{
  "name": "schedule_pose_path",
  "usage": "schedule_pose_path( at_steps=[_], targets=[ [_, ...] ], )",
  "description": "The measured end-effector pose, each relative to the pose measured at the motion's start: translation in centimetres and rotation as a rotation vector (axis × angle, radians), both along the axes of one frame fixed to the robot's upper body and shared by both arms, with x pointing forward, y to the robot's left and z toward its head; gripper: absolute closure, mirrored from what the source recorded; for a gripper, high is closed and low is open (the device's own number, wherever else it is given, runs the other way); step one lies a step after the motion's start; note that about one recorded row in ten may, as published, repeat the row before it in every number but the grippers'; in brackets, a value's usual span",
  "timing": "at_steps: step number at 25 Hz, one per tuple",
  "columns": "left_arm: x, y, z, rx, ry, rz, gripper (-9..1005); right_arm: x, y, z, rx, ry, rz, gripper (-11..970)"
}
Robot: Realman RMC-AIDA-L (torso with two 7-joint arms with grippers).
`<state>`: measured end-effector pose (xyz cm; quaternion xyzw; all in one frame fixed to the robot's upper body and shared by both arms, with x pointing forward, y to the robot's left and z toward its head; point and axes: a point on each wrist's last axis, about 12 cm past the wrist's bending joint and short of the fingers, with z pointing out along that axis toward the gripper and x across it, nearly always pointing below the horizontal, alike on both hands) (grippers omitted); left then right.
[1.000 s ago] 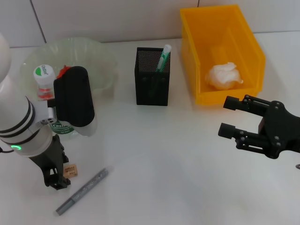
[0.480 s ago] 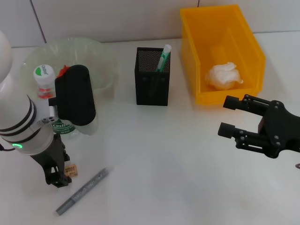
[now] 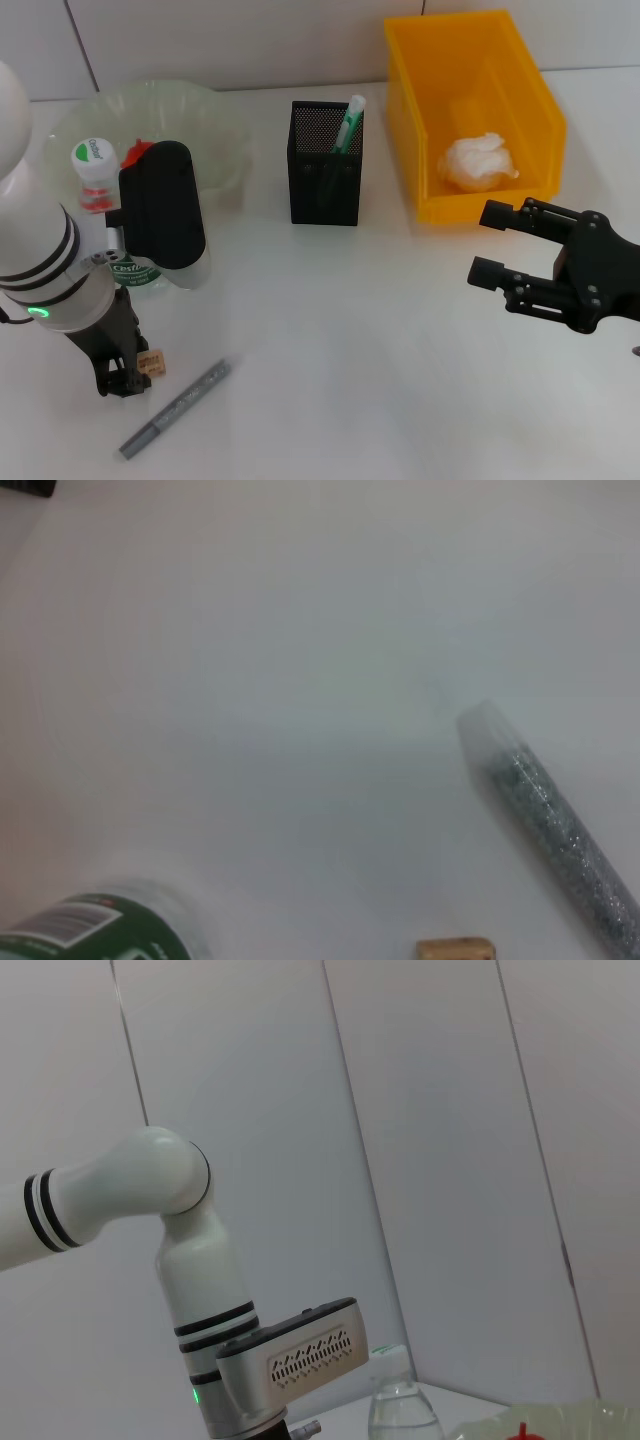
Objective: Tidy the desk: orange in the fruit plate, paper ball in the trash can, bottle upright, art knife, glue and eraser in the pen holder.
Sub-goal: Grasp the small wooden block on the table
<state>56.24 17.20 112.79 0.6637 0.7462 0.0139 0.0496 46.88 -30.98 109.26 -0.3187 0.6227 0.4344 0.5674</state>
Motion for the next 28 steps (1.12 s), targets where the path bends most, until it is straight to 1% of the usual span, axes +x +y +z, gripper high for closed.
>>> schedule_pose_path(
  at_steps=[17, 22, 28],
  targets=[
    [0.1, -0.08, 0.0, 0.0, -0.001, -0.002, 627, 0.0, -0.01, -0.01, -0.002, -0.001, 0.0, 235],
    [0.09, -0.03, -0.13, 0.004, 0.006, 0.001, 727, 0.17, 0.06, 0.06, -0.002, -0.004, 0.001, 235],
    [0.06, -0.04, -0.17, 0.005, 0.008, 0.001, 724, 0.37, 0.12, 0.09, -0.006, -0.005, -0.001, 235]
  ],
)
